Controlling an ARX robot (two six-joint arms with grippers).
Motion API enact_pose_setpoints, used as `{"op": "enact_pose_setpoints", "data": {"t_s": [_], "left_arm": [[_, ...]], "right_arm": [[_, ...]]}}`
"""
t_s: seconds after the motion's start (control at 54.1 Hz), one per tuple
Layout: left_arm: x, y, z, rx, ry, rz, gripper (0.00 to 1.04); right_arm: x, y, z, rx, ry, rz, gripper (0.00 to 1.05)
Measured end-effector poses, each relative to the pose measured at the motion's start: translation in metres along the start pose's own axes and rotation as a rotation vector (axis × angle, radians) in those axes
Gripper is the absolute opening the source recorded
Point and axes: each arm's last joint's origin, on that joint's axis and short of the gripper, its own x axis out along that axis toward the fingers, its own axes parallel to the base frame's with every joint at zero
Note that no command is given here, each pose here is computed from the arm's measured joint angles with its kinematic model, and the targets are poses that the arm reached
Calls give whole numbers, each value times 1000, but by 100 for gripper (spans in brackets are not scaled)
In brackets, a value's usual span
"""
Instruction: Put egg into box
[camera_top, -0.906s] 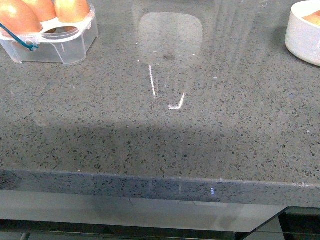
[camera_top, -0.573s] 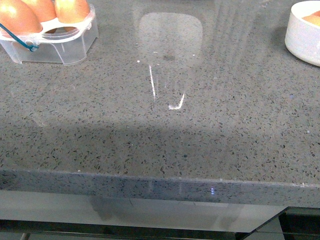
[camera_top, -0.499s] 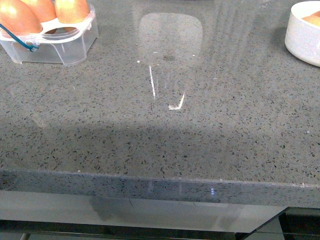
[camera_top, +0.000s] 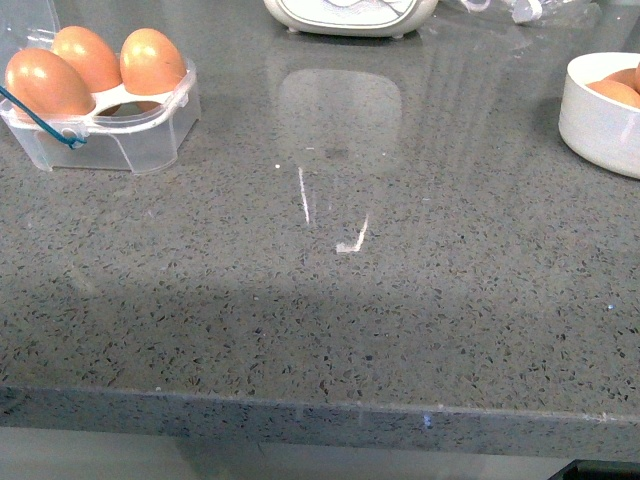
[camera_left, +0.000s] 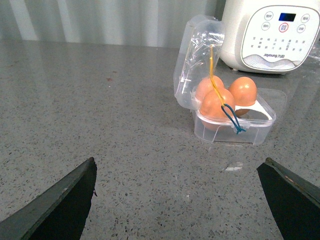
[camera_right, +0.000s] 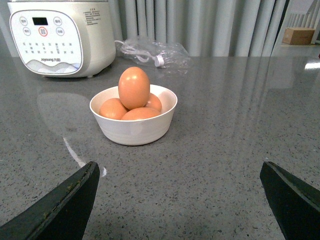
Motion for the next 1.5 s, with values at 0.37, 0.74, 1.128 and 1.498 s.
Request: {"op": "enact_pose_setpoints", "data": {"t_s": [0.37, 0.74, 1.128, 1.498], "left_arm": [[0, 0, 0, 0, 0, 0, 98], [0, 0, 0, 0, 0, 1, 98], [0, 0, 0, 0, 0, 0, 98], [0, 0, 0, 0, 0, 0, 98]], "right_arm": [[0, 0, 0, 0, 0, 0, 97], [7, 1, 10, 158, 190, -347, 97], [56, -2, 69, 98, 146, -249, 97], [124, -13, 66, 38, 233, 3, 97]]}}
